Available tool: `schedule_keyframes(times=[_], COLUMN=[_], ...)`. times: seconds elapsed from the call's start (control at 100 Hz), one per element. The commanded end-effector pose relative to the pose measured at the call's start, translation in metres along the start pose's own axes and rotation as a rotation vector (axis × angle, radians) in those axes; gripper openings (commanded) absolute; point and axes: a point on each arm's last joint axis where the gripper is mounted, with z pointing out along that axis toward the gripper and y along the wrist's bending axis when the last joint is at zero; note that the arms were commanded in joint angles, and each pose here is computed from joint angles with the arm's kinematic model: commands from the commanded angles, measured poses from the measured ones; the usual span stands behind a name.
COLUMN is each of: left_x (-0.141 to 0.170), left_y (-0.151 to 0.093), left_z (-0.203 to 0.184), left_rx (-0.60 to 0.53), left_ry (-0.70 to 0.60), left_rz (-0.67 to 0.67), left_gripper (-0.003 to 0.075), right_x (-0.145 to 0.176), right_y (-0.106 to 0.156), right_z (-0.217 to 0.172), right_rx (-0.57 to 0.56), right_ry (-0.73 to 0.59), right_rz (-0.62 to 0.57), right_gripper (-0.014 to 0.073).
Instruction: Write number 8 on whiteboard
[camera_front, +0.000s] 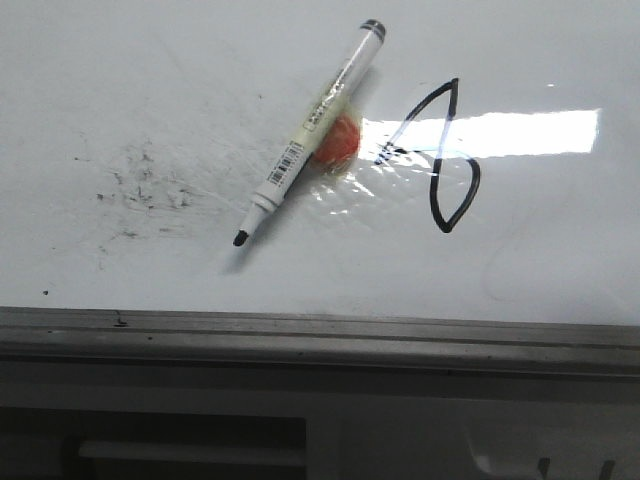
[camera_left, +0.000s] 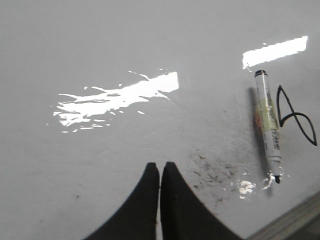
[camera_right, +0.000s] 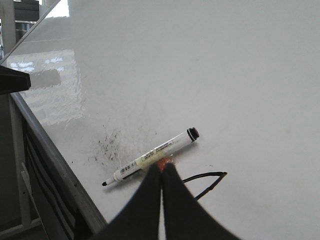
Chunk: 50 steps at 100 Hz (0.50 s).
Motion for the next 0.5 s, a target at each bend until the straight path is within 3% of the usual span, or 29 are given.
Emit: schedule_keyframes(times=[0.0,0.31,0.49], left_x=[-0.007,0.01,0.024], left_y=[0.002,0.006,0.007], left_z=[-0.004,-0.026,-0.028], left_rx=[-0.034,-0.231,-0.282], left_ry=[-0.04,0.113,0.142], left_rz=[0.015,-0.059,-0.143], left_gripper=[-0.002,-0.002,-0.002], right_x=[-0.009,-0.009,-0.009], right_y=[-0.002,-0.002,-0.002], right_z=[-0.001,-0.001,-0.001], right_rx=[0.012,0.012,0.012], right_ry=[-0.026,-0.026,-0.026], right_rz=[0.01,0.01,0.01], right_gripper=[-0.0069,-0.0069,-0.0069])
